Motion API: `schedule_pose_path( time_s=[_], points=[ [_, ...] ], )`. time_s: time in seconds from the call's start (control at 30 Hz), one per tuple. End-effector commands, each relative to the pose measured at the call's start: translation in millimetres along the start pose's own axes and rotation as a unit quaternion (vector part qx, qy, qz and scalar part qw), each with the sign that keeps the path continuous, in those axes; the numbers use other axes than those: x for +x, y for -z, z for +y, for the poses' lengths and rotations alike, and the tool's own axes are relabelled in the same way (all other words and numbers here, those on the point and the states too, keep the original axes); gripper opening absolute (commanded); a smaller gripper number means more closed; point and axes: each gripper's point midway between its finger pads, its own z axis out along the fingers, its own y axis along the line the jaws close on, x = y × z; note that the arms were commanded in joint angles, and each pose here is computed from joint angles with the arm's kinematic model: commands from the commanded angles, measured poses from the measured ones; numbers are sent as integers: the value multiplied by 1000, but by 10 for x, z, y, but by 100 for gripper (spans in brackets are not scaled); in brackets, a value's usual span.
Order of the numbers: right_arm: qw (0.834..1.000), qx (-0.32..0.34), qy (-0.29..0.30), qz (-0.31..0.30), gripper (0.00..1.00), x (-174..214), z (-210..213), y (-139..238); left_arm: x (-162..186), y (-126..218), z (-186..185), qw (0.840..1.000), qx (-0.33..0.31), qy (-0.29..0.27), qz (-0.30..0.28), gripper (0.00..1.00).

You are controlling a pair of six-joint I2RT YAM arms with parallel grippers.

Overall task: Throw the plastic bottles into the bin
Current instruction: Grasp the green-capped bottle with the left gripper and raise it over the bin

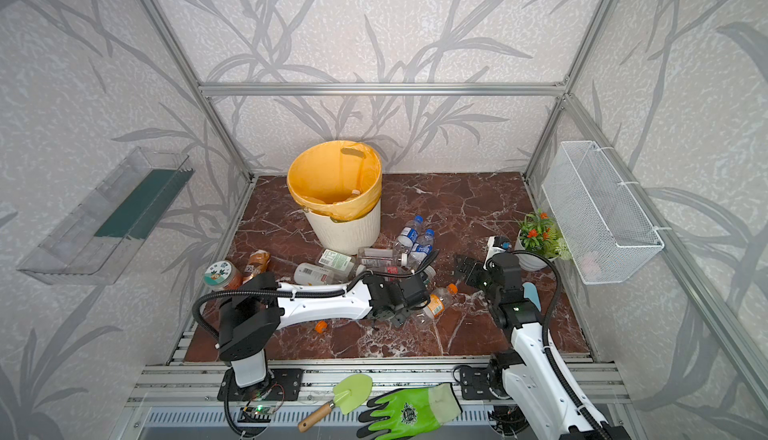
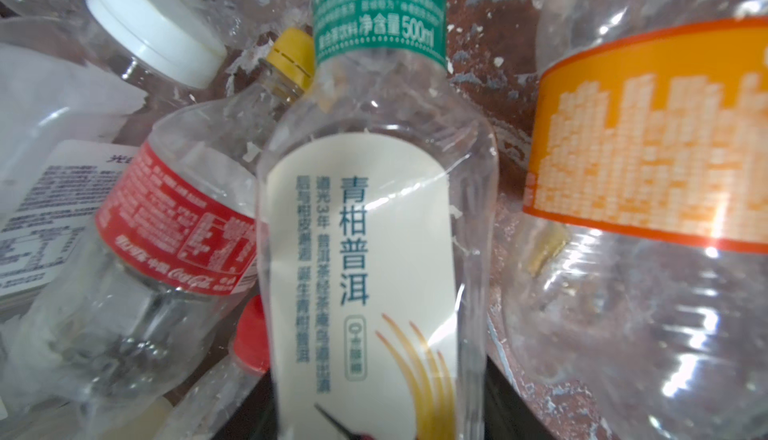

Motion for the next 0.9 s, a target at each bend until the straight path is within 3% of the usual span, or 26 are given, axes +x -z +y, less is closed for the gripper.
schedule_pose_path(
  time_s=[0.0, 0.27, 0.4, 0.6, 0.87],
  points=[
    [999, -20, 8, -32, 99, -263, 148, 38, -231, 321, 77, 998, 10, 39, -49, 44],
    [999, -25, 3, -48, 99, -485, 233, -2, -501, 934, 242, 988, 5, 55, -148, 41],
    [997, -36, -2, -61, 99, -605, 308, -17, -683, 1418, 486, 973, -15, 64, -221, 41],
    [994, -71, -13, -87, 99, -828, 485, -27, -887, 2377, 1012, 929, -68, 73, -356, 41],
    [987, -132, -32, -83, 96, -1000, 752, -152, -952, 3752, 1625, 840, -139, 55, -521, 39]
  ],
)
